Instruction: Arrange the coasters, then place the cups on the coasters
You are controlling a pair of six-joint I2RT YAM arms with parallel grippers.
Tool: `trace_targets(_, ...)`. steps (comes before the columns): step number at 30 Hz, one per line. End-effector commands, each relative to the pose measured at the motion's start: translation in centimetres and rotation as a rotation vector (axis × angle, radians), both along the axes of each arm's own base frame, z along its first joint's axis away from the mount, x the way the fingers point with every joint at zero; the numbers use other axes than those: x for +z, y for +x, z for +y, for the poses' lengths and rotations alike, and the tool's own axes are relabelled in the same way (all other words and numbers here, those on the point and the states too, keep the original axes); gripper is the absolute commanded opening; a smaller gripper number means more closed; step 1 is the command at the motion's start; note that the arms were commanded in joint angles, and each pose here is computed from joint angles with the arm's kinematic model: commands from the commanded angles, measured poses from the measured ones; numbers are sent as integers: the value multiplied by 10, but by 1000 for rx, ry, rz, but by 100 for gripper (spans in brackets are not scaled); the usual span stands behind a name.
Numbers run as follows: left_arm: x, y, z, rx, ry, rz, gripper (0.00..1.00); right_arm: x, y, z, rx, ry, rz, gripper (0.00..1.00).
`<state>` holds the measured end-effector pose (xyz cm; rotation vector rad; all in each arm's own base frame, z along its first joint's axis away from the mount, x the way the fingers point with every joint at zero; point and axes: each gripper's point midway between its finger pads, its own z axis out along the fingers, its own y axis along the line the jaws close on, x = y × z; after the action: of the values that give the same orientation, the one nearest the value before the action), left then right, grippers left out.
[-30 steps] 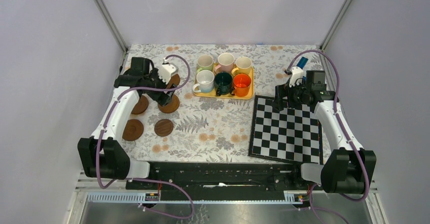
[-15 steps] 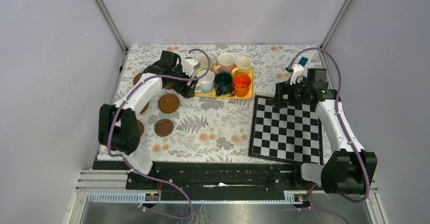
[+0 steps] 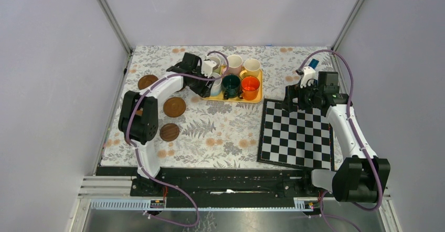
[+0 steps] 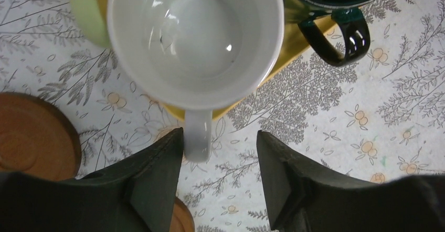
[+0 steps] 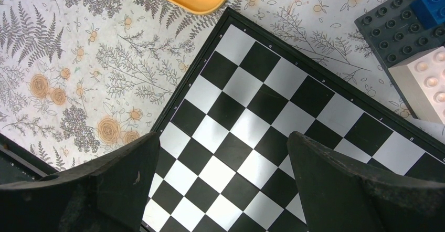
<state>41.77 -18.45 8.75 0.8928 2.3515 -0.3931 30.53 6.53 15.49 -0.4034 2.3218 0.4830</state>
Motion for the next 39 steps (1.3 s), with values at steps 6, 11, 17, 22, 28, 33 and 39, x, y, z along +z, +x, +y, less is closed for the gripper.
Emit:
trace_targets(6, 5, 32, -16, 31, -11, -88, 48, 9, 3, 1, 2, -1, -45, 98)
trace_targets(11, 2, 33, -16, 42, -11, -87, 41, 7, 3, 1, 3, -4, -40, 98)
trace_targets(17, 2, 31, -15, 57, -18, -82, 24, 6, 3, 1, 4, -7, -40, 98)
trace_targets(22, 14, 25, -15, 68, -43, -91, 11, 7, 3, 0, 6, -10, -45, 98)
trace_targets(28, 35, 16, -3, 98, -48, -128, 0, 9, 3, 0, 5, -11, -49, 98)
trace_targets(33, 59, 11, 19, 160, -89, -147, 0, 9, 3, 1, 7, -7, -47, 98)
trace_targets(39, 89, 6, 59, 231, -112, -204, 0, 9, 2, 1, 10, -6, -46, 98)
